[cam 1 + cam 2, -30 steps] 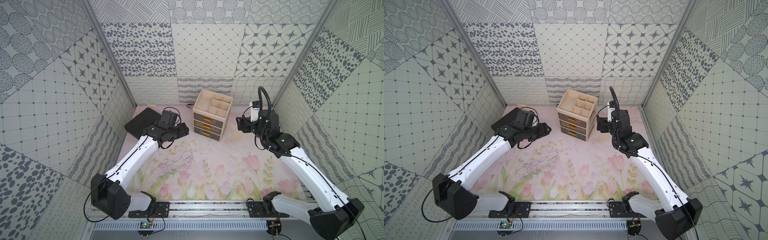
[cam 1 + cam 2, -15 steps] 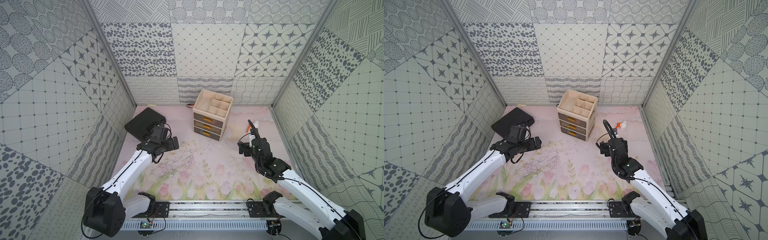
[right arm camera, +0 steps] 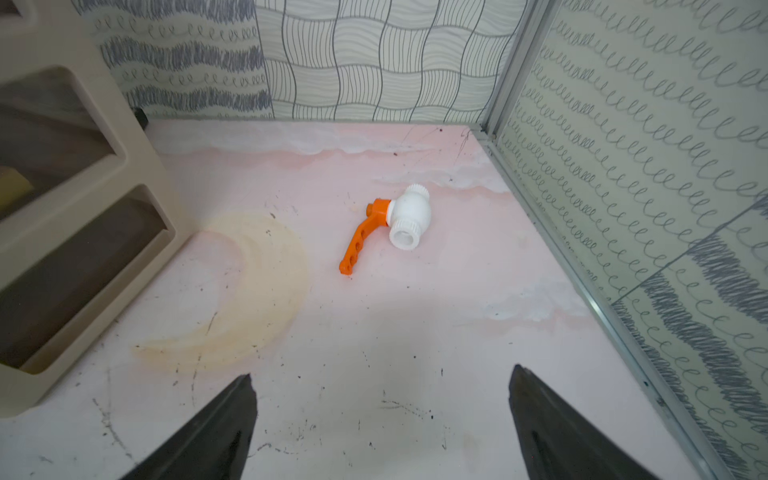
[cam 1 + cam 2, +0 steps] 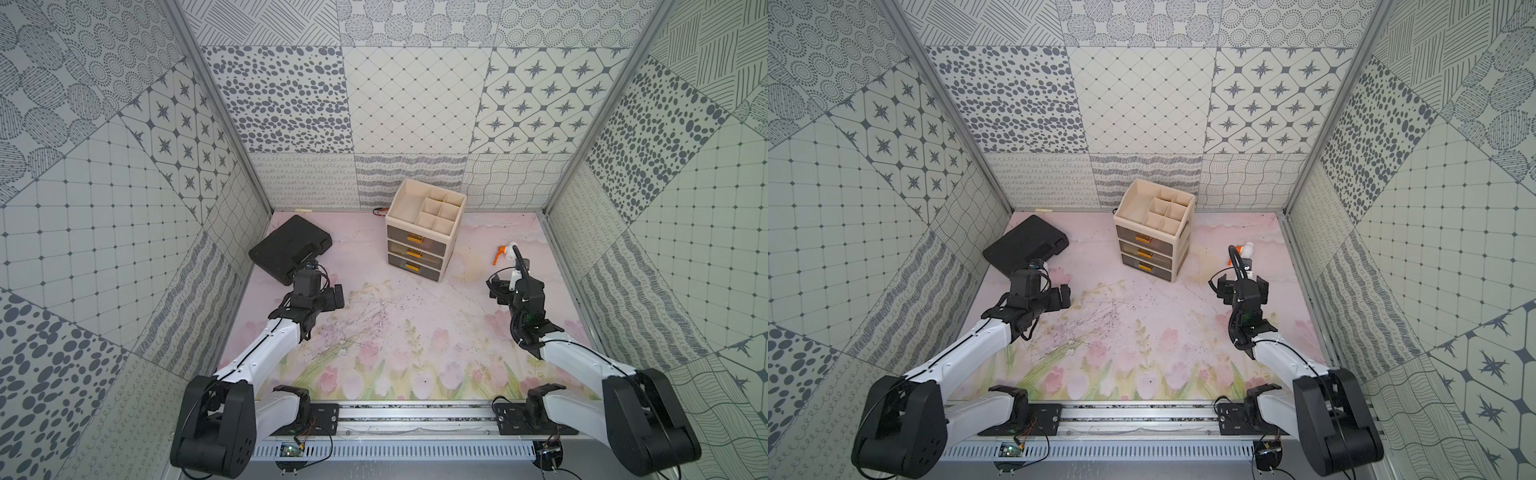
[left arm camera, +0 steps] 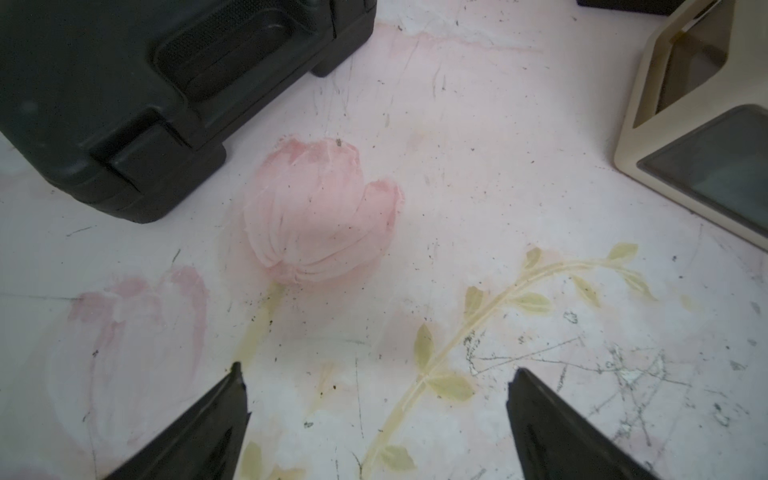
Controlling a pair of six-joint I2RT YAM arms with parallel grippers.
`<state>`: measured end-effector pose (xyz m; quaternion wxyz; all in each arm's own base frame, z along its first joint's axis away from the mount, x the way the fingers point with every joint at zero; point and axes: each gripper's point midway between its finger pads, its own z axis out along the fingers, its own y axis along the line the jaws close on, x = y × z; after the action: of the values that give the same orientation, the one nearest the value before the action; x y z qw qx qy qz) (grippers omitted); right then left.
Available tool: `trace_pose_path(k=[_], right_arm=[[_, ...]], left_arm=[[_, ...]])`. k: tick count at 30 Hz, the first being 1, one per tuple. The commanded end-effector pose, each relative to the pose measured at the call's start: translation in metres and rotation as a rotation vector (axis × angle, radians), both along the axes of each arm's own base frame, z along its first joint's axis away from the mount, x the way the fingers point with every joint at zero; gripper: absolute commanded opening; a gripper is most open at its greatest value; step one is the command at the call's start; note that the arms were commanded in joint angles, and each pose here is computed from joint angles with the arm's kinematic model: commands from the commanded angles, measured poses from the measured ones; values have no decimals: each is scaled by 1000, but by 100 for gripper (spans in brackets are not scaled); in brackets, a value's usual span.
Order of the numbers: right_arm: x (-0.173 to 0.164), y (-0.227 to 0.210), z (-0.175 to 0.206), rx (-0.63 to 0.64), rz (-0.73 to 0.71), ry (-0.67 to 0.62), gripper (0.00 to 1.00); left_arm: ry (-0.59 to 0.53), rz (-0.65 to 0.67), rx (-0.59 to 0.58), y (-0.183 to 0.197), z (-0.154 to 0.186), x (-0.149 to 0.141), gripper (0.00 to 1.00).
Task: Please put the sticky notes in the drawer by color
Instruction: Reset both arms
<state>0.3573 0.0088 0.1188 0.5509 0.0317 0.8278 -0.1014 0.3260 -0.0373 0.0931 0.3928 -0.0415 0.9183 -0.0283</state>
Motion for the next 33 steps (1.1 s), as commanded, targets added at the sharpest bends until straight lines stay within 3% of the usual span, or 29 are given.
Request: trace_pose_path(k=[1,3,14,18,25,33], right_arm=[[24,4,21,-1,10,-155,98],[30,14,21,0,89,-144,98],[35,-3,-6,86,93,-171,99],[35,-1,-6,94,112,-172,100],[42,-4,-10,135,131,-132,96],[48,-4,-13,129,123,-96,99]], left_arm=[[-226,-2,106,13,23,38,100],[-255,17,93,18,20,43,100],[-365,-39,128,19,9,72,100],[-358,-27,69,26,-12,74,100],[-373,-28,65,28,-12,74,100],[-369,-25,67,29,-12,74,100]])
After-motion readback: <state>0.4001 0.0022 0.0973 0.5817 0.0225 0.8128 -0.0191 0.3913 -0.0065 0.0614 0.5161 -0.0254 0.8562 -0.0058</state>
